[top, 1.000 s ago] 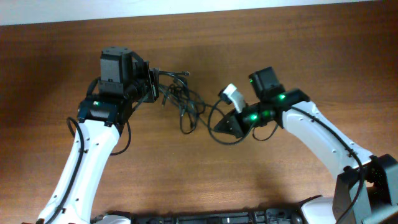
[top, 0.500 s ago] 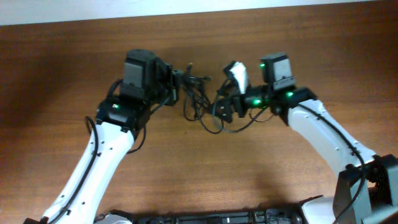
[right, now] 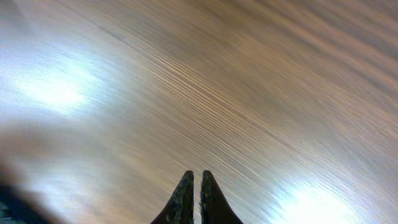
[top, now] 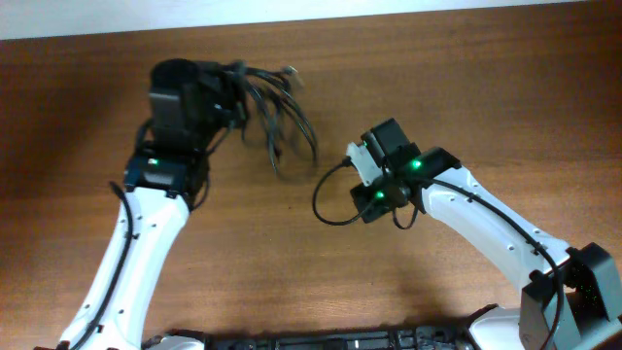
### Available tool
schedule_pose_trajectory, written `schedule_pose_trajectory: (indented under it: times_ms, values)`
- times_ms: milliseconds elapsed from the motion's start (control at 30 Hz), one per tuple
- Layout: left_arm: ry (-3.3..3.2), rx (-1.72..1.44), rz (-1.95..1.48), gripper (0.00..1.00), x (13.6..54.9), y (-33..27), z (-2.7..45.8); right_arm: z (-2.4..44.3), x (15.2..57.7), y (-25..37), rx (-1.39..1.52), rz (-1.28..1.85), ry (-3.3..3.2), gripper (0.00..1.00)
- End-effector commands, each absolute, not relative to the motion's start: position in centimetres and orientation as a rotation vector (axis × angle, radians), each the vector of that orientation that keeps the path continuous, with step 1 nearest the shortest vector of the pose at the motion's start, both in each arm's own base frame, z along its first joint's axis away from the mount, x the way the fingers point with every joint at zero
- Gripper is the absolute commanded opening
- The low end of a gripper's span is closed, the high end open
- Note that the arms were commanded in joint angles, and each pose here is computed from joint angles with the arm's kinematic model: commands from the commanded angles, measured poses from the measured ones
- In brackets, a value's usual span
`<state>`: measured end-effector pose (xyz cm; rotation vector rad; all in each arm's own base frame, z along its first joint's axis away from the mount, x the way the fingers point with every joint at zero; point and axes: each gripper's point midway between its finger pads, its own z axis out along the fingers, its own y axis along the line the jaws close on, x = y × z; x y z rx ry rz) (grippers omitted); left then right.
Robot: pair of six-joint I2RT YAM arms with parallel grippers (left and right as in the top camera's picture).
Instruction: Untangle cables
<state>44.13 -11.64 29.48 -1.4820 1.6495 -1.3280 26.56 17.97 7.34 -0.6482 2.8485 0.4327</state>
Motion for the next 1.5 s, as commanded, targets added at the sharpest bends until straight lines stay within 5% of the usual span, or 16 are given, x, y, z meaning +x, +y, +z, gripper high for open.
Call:
schedule_pose_trajectory:
  times_ms: [0,33,133,300,500,633,700,800,900,933,967,1033,1133,1233,1467]
  values:
    - [1.714,-1.277,-1.259,0.0,44.2,-10.8,30.9,6.7,28.6,13.7,-0.519,0.142,2.855,0.04]
    - [1.779,-1.187,-1.239,0.0,43.9,-11.5,30.7,6.7,29.1,13.1,-0.454,0.138,2.859,0.04]
    - [2.08,-0.736,-1.17,0.0,41.4,-15.1,28.8,6.8,30.9,9.4,-0.129,0.14,2.875,0.3]
    - [2.233,-0.018,-1.146,0.09,36.5,-21.8,27.9,7.1,31.8,6.7,0.098,0.325,2.874,0.33]
    - [1.87,0.673,-1.466,0.0,30.4,-28.4,34.3,7.5,32.0,2.8,0.349,0.483,2.843,0.34]
    - [2.317,0.316,-1.008,0.01,34.1,-24.0,24.3,7.4,31.2,1.4,0.431,0.496,2.86,0.34]
    - [2.575,0.085,-0.542,0.15,35.0,-18.3,17.3,7.4,31.2,1.3,0.432,0.496,2.859,0.35]
    - [2.708,0.006,-0.25,0.27,34.5,-14.8,13.3,7.4,31.3,1.3,0.432,0.496,2.859,0.36]
    - [2.752,-0.239,-0.034,0.17,34.4,-11.8,11.0,7.4,31.2,1.4,0.433,0.501,2.862,0.41]
    - [2.746,-0.323,-0.023,0.3,34.5,-11.5,10.8,7.4,31.1,1.5,0.434,0.504,2.866,0.43]
    - [2.73,-0.4,-0.071,0.69,34.8,-12.0,10.7,7.3,30.9,1.5,0.438,0.504,2.872,0.45]
    - [2.738,-0.379,-0.238,0.87,35.1,-14.2,11.0,7.3,31.0,1.5,0.436,0.504,2.87,0.49]
    - [2.667,-0.075,-0.72,0.89,36.1,-21.0,13.7,7.4,31.3,1.4,0.429,0.499,2.855,0.5]
    - [2.558,0.054,-0.821,0.92,37.2,-24.0,15.0,7.2,31.2,-2.6,0.505,0.229,2.863,0.67]
    - [2.407,0.231,-1.012,0.8,38.9,-34.0,11.1,9.6,30.5,-2.8,0.656,0.491,2.841,0.67]
